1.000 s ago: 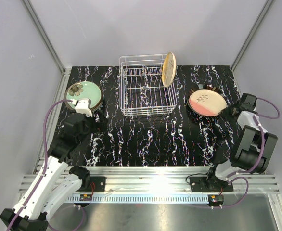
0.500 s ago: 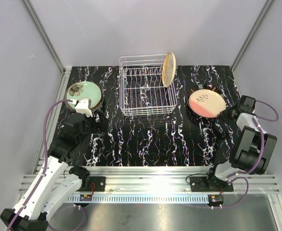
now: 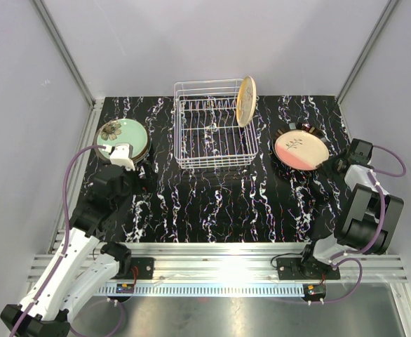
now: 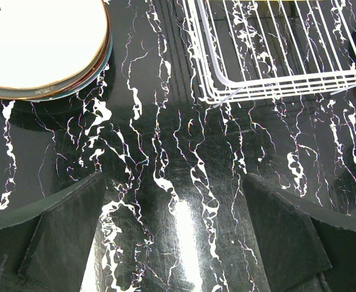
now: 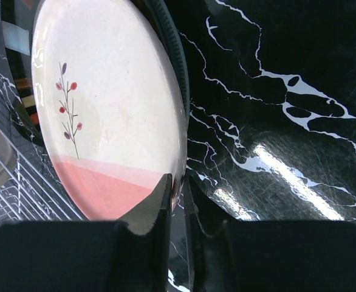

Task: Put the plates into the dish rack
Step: Grab a plate with the right arm, then insert the plate into the dish rack

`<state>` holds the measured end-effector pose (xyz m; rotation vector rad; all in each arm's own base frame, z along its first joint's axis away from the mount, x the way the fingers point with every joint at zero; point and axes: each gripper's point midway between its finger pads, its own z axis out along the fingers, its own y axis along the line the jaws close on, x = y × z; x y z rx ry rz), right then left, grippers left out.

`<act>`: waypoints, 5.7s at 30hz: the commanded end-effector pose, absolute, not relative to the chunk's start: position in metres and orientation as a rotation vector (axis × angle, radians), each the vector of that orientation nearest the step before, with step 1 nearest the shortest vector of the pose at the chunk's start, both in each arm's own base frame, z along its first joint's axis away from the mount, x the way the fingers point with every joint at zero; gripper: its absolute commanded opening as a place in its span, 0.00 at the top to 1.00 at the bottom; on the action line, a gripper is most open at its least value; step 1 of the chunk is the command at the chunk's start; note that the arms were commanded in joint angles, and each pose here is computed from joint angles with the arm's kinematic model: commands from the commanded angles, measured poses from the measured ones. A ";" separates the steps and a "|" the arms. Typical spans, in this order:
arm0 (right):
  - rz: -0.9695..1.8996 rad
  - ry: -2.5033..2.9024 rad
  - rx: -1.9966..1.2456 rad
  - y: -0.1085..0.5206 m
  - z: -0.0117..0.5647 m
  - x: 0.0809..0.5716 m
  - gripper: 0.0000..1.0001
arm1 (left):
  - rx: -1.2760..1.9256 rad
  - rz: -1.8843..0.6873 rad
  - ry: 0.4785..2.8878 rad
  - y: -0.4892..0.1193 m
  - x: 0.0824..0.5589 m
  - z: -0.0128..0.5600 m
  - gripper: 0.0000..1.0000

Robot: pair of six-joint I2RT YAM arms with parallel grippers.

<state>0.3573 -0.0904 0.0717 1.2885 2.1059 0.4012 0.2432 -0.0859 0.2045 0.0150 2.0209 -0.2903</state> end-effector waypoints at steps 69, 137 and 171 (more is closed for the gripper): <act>0.497 1.792 1.016 -0.094 0.184 0.397 1.00 | 0.021 -0.328 1.945 -0.090 0.248 0.232 0.01; 0.569 1.876 0.256 0.090 0.356 0.446 1.00 | 0.022 -0.329 1.947 -0.091 0.248 0.232 0.01; -0.003 2.010 0.076 0.158 0.322 0.496 1.00 | 0.025 -0.336 1.937 -0.091 0.246 0.235 0.01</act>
